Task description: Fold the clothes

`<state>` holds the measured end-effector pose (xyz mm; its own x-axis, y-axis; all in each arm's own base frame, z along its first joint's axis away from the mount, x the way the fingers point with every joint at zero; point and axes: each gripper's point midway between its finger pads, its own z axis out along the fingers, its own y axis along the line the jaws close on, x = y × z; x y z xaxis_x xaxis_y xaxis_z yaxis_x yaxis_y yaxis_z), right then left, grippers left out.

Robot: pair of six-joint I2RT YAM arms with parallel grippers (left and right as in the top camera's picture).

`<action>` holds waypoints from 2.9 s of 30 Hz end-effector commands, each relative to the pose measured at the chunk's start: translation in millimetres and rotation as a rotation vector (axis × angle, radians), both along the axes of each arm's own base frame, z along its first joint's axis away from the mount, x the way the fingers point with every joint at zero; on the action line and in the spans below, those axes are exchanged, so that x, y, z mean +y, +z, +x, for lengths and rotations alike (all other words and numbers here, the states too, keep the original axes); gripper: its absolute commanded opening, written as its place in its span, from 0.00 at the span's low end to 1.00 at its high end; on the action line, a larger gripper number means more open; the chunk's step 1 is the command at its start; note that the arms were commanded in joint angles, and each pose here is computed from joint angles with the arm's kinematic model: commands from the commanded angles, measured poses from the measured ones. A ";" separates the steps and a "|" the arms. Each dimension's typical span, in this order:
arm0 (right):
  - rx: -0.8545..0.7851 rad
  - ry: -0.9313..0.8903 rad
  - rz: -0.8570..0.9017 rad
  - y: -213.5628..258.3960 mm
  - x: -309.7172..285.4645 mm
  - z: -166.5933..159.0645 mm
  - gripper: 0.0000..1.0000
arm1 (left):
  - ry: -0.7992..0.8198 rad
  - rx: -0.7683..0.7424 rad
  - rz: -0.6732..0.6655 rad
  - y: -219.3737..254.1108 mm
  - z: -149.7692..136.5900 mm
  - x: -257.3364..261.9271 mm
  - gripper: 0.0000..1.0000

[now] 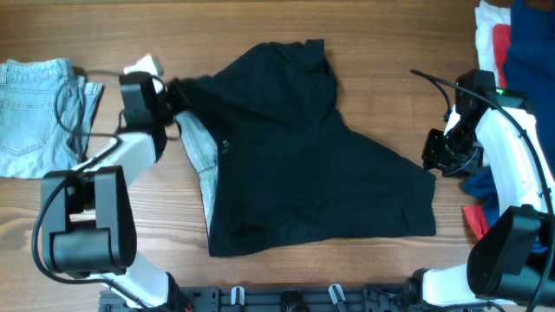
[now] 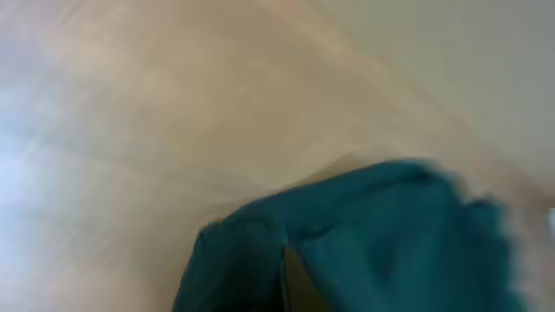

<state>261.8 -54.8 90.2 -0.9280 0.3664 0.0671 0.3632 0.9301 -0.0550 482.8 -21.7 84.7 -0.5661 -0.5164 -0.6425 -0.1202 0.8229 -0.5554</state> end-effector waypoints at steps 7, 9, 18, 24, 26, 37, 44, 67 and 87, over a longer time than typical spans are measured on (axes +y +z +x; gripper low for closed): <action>-0.024 0.009 0.013 4.2 1.0 4.5 0.38 | 0.095 -0.016 0.053 55.8 33.7 40.2 1.00; -0.027 0.009 0.013 4.2 1.0 5.1 0.38 | 0.024 0.115 0.008 31.2 12.9 24.8 1.00; -0.031 0.008 0.012 4.2 0.8 6.0 0.38 | -0.235 0.434 0.086 -55.7 -49.7 -26.5 0.78; -0.029 0.008 0.013 4.2 0.9 5.6 0.38 | -0.255 0.450 0.082 -91.5 -42.5 -33.6 0.77; -0.028 0.008 0.013 4.2 0.9 5.4 0.38 | -0.272 0.430 0.088 -90.9 -39.1 -42.2 0.75; -0.029 0.008 0.012 4.2 0.8 5.7 0.39 | -0.356 0.295 0.034 -70.2 -20.4 -67.9 0.41; -0.023 0.009 0.014 4.3 1.2 4.1 0.38 | -0.280 0.317 0.115 -82.8 -15.7 -51.0 0.59; -0.648 0.492 0.415 21.1 143.1 154.3 0.67 | -0.120 0.825 0.190 -50.6 -150.3 3.6 0.04; -0.818 0.238 0.624 -108.4 245.7 248.6 0.34 | 0.045 0.899 0.224 -78.3 -172.8 21.4 0.04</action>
